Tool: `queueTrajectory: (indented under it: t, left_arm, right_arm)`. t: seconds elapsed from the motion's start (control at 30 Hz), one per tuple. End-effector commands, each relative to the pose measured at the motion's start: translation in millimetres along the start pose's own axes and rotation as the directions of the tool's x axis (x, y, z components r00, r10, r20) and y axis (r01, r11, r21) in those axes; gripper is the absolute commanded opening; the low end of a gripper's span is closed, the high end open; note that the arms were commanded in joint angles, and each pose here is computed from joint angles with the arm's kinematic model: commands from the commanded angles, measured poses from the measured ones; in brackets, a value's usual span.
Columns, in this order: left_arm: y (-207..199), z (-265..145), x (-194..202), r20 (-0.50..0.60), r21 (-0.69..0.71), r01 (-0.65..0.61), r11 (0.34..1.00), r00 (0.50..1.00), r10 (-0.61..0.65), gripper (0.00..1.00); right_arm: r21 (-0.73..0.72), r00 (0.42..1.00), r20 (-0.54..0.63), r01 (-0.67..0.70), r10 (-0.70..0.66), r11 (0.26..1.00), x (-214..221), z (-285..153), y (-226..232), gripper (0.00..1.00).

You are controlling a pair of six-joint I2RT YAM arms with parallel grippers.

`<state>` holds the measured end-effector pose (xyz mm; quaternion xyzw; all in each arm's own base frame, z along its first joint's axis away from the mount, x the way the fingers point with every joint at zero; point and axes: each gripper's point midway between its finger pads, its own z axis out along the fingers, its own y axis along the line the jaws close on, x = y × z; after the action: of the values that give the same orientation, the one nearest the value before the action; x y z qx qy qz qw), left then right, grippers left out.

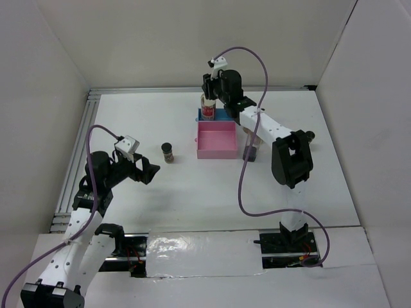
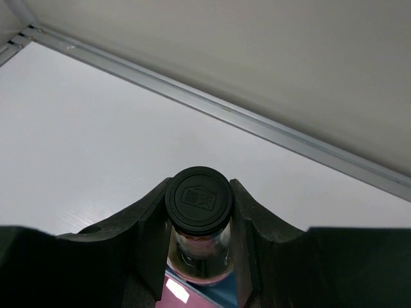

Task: Organize the condiment bottles

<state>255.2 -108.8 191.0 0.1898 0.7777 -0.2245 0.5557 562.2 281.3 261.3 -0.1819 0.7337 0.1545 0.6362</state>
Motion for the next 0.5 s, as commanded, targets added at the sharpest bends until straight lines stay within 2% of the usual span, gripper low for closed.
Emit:
queueTrajectory:
  t: [0.0,0.3,0.33,0.37,0.4,0.47]
  left_arm:
    - [1,1,-10,0.040,0.000,-0.026,1.000,0.999,0.026,0.99]
    - [1,1,-11,0.043,0.003,-0.024,1.000,0.999,0.024,0.99]
    - [0,0,-10,0.041,0.004,-0.024,1.000,0.999,0.024,0.99]
    - [1,0,-11,0.043,0.003,-0.026,1.000,0.999,0.026,0.99]
    - [1,0,-10,0.041,0.003,-0.027,1.000,0.999,0.027,0.99]
    - [1,0,-10,0.039,0.001,-0.030,1.000,0.999,0.030,0.99]
  right_arm:
    - [-0.010,0.971,0.239,-0.013,0.015,1.000,-80,-4,6,0.00]
    - [-0.010,0.976,0.220,-0.011,0.012,1.000,-64,-2,9,0.00]
    - [-0.006,0.977,0.214,-0.016,0.017,1.000,-62,-3,8,0.03]
    - [0.001,0.978,0.209,-0.019,0.019,1.000,-61,-4,6,0.12]
    - [0.000,0.980,0.196,-0.019,0.019,1.000,-58,-4,7,0.38]
    - [0.003,0.984,0.179,-0.020,0.019,1.000,-56,-5,4,0.68]
